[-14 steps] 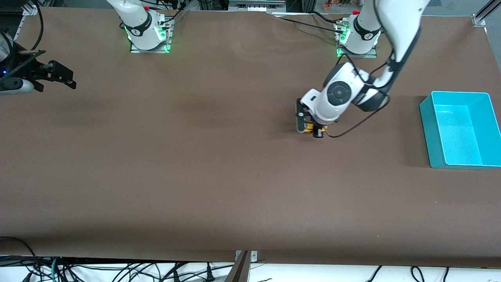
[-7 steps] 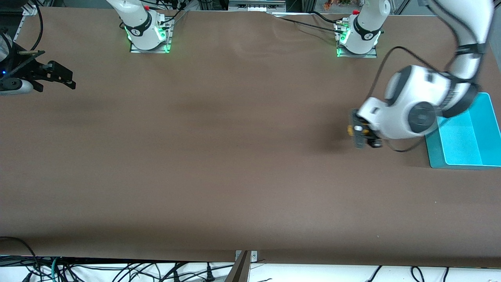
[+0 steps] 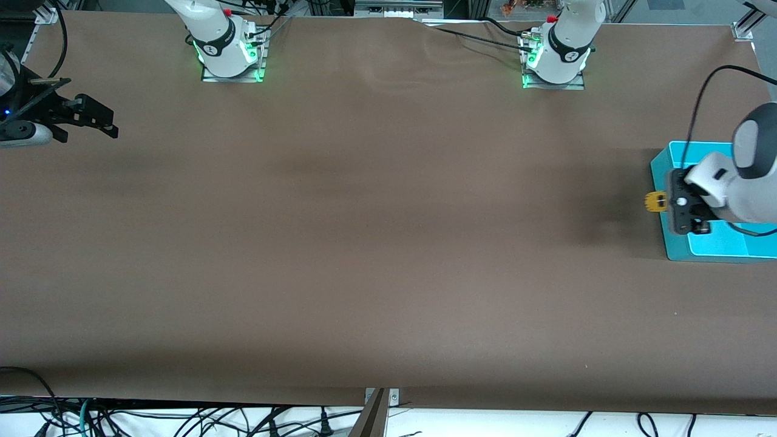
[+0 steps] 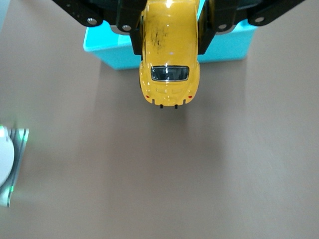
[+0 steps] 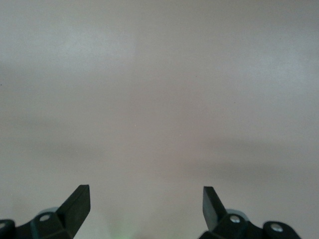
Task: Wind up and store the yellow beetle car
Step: 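Lower the held car into the cyan tray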
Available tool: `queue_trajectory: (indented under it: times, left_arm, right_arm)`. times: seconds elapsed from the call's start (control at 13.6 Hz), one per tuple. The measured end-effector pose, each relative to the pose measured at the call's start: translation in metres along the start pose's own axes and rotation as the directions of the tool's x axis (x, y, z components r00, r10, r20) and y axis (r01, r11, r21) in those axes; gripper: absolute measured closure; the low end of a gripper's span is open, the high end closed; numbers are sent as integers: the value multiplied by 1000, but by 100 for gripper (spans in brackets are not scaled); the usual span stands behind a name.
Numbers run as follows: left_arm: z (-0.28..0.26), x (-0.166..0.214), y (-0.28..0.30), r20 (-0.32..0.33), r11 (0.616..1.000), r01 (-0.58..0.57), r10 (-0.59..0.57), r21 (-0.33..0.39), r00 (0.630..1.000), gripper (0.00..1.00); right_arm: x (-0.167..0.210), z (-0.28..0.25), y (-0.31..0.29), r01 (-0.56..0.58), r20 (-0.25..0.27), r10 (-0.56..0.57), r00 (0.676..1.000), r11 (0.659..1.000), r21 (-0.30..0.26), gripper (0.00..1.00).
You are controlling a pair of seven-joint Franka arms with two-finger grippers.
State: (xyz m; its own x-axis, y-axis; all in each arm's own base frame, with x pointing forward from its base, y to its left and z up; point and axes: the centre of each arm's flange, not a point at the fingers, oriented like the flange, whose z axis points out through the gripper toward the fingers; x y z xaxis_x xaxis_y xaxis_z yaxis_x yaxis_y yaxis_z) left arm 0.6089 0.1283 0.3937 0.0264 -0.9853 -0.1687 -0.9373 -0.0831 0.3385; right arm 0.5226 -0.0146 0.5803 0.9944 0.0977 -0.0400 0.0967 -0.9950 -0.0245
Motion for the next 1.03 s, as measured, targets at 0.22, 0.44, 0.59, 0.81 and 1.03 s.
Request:
queue_trajectory:
  times: [0.22, 0.44, 0.59, 0.81, 1.03]
  left_arm:
    - [47, -83, -9, 34, 1000, -13, 13, 1, 999, 54]
    - [98, -139, -16, 19, 999, -31, 31, 16, 999, 54]
    - [119, -151, -20, 26, 999, -38, 37, 26, 999, 54]
    - [155, -156, -22, 12, 996, -43, 42, 78, 999, 54]
    - [189, -159, -17, 2, 992, -49, 50, 112, 999, 54]
  right_arm:
    - [0, 0, 0, 0, 1, 0, 1000, 1000, 0, 0]
    - [0, 0, 0, 0, 1, 0, 1000, 1000, 0, 0]
    - [0, 1, 0, 0, 2, 0, 1000, 1000, 1, 0]
    - [0, 1, 0, 0, 3, 0, 1000, 1000, 1, 0]
    - [1, 1, 1, -1, 4, 1, 1000, 1000, 1, 0]
